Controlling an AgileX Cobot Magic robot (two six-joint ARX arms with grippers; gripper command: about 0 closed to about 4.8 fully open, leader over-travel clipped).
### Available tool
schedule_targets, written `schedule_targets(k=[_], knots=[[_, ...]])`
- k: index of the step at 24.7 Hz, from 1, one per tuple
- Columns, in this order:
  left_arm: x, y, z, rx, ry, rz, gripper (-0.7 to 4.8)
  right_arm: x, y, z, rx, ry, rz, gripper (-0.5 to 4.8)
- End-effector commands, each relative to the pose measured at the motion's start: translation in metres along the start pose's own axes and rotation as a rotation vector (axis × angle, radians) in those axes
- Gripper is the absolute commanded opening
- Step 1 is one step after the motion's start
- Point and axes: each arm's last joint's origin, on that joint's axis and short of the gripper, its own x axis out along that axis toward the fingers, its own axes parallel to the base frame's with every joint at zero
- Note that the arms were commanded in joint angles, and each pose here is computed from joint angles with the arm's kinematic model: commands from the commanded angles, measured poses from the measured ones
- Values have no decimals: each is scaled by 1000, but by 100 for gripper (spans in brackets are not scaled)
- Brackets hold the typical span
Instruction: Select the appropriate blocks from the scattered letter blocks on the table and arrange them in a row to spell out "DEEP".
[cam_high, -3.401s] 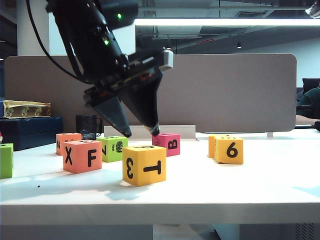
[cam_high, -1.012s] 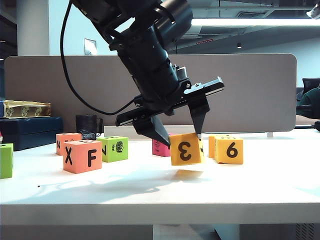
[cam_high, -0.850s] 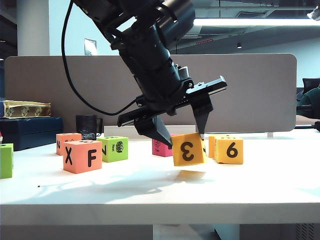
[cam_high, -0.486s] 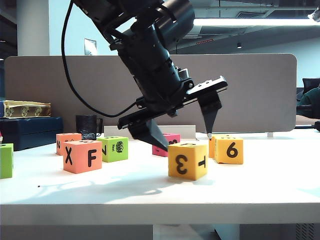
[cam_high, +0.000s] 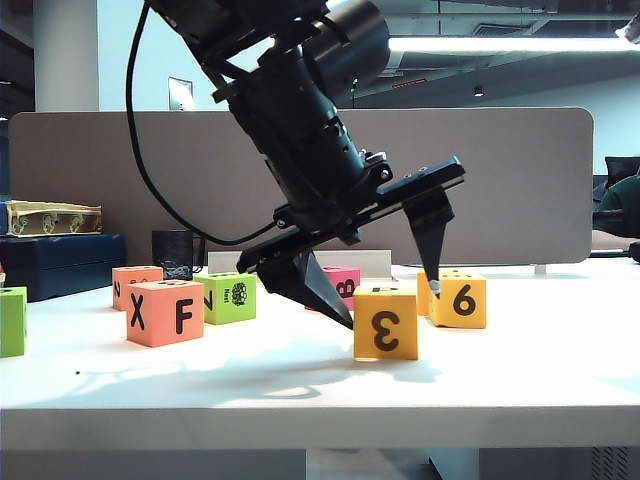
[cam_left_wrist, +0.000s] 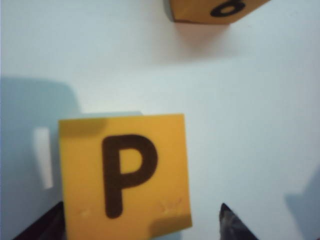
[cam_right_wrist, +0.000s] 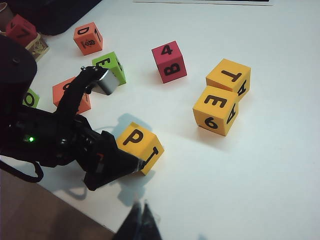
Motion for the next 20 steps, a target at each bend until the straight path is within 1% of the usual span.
schedule_targets(k=[1,4,6,8,9,11,14,16,18,19,20], knots=[[-2,-4,0,9,20,-44,386,-1,0,2,-14,-14,-27,-1],[-2,-4,-1,10,34,-46,386,-1,0,2,-14,-15,-27,-1],[-3,-1,-2,72,48,-27,386,-1,0,2,-14,-14,-27,-1],[-10,6,2,137,82,42,386,-1,0,2,-11,-9,-27,-1],[-16,10,8,166,94,83,386,-1,0,1,-9,-7,-27,-1],[-30,15,24,222,106,130,386,-1,0,1,-9,-5,-27,-1],[-50,23,52,263,88,156,385,-1,0,1,-9,-6,-27,-2],[-62,33,72,290,56,169,385,-1,0,1,-8,-3,-27,-2],[-68,39,84,400,32,183,381,-1,0,0,-4,5,-28,-2],[-70,45,89,473,21,232,380,-1,0,-1,0,12,-27,-2],[-71,50,91,496,15,266,380,-1,0,-1,0,13,-27,-1]])
